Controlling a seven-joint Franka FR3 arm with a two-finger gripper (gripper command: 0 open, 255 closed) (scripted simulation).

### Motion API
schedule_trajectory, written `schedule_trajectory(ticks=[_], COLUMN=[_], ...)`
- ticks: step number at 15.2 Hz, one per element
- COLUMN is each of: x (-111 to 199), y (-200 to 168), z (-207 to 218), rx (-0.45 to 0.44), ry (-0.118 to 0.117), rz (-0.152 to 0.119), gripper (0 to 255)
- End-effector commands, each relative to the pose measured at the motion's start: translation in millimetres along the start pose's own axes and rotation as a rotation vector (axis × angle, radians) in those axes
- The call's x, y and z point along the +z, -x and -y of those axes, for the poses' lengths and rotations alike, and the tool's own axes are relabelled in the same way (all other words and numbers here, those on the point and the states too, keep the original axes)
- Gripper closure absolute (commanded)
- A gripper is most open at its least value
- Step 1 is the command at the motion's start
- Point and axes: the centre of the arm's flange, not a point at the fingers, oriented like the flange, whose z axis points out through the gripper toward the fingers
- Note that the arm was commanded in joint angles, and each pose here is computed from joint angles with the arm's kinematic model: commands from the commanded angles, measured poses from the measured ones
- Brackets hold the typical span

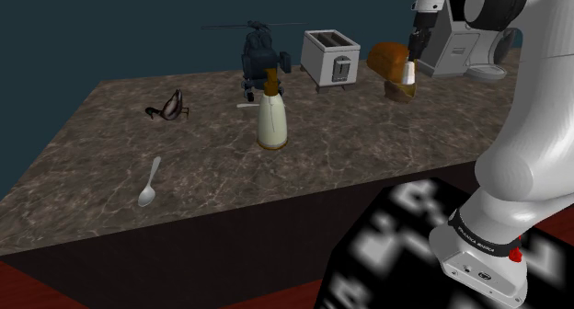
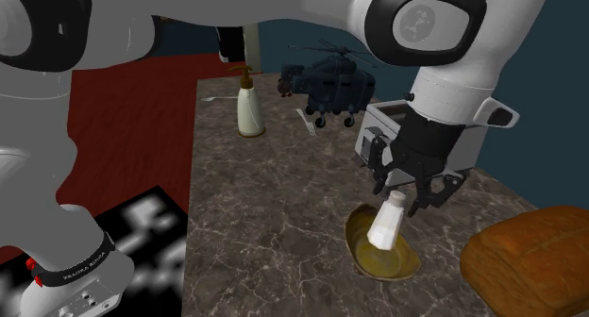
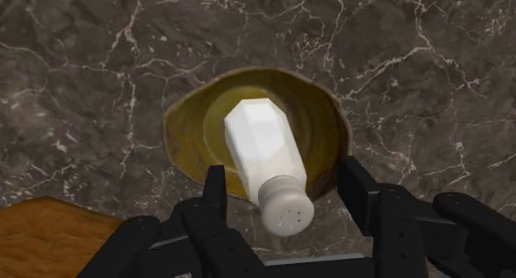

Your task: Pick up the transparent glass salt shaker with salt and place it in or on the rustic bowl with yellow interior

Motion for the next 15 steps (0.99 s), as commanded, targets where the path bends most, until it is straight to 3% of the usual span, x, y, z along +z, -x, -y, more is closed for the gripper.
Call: schedule_trajectory(ticks=[1,5,9,15], x=[0.0,0.0,-50.0,-50.0], y=[0.0,0.0,0.0,0.0], z=[0.0,0.0,0.0,0.0], rx=[0.000,0.000,0.000,0.000], ry=[0.000,0.000,0.000,0.000], rz=[0.000,0.000,0.000,0.000], gripper=[0,0,0,0])
